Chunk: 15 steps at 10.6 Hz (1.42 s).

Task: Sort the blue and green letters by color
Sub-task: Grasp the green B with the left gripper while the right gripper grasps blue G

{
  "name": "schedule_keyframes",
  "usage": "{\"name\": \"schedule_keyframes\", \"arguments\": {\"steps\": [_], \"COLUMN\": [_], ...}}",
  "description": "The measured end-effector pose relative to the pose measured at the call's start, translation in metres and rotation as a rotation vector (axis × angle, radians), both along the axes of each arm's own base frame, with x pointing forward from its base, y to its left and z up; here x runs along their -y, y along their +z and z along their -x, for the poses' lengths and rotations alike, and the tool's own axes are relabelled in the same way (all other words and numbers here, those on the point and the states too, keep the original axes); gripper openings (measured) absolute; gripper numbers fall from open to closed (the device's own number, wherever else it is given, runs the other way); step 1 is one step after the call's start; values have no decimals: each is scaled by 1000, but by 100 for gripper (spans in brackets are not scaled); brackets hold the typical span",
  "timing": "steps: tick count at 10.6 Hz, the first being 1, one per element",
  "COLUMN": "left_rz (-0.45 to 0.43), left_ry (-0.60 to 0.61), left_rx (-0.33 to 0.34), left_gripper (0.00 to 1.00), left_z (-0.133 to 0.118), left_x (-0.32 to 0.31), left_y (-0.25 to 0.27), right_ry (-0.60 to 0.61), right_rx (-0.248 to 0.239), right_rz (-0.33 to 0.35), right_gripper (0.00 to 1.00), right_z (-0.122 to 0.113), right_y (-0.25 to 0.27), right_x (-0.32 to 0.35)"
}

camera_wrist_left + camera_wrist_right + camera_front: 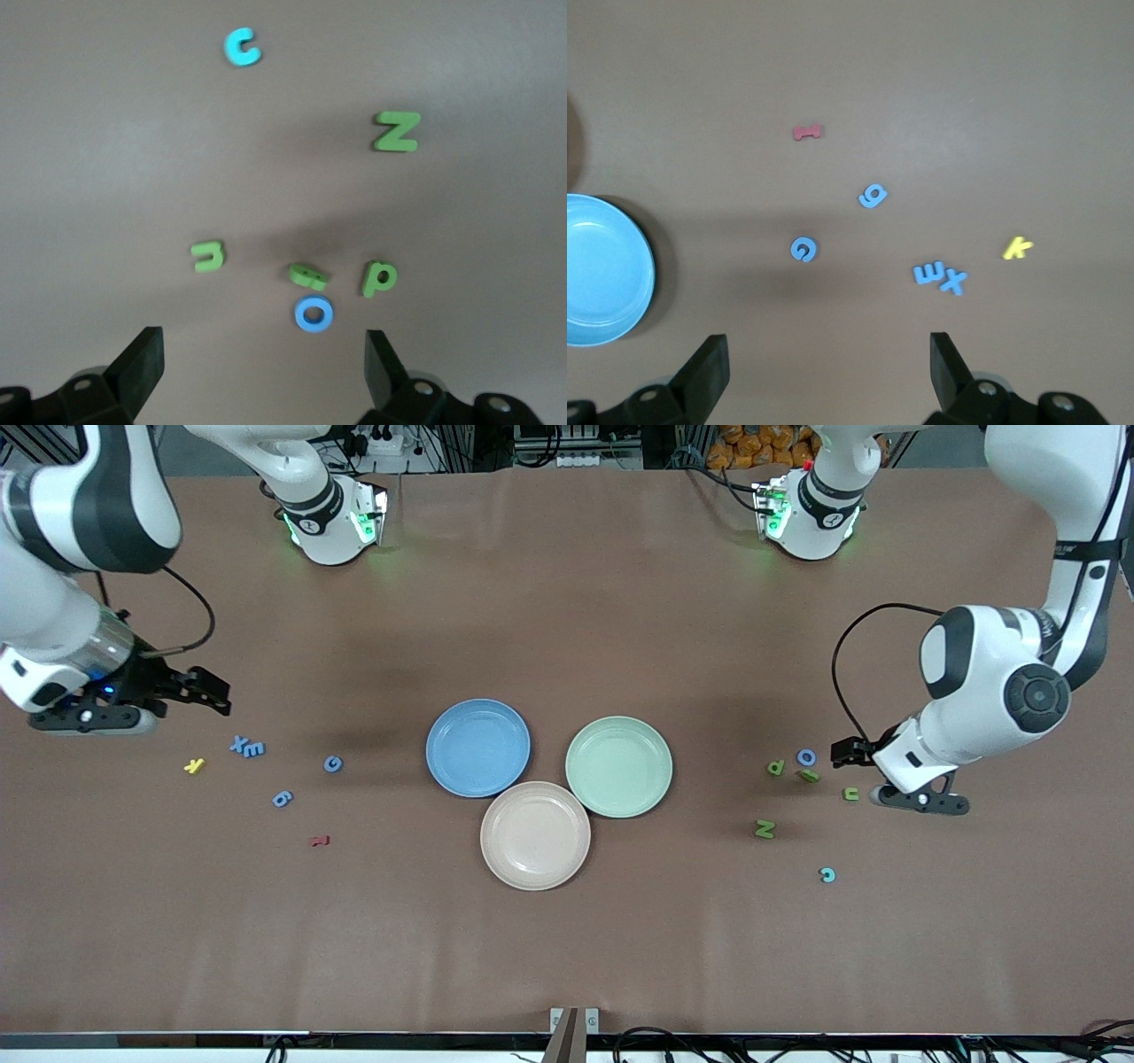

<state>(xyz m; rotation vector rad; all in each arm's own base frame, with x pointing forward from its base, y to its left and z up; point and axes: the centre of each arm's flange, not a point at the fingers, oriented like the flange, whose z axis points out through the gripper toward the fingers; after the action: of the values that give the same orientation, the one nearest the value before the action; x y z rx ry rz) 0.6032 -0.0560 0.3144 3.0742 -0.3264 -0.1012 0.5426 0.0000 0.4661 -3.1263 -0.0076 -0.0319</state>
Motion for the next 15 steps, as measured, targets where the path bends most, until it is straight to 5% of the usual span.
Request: {"name": "schedule_keyframes", "arguments": {"steps": [5, 10, 15], "left_rz": [12, 21, 26], "left_ry": [-284, -299, -288], "left_rx": [86, 76, 57], "left_gripper": [100, 94, 83], "left_z": [9, 29, 32], "left_x": [1, 2, 5], "left_y": [-52, -99, -113], "right_ry": [-122, -218, -282], "right_rx": [-59, -134, -157], "right_rz": [-50, -31, -33], "right_gripper": [100, 100, 100], "right_z": [31, 24, 7], "right_y": [-117, -229, -266], "right_x": [-38, -37, -48]}}
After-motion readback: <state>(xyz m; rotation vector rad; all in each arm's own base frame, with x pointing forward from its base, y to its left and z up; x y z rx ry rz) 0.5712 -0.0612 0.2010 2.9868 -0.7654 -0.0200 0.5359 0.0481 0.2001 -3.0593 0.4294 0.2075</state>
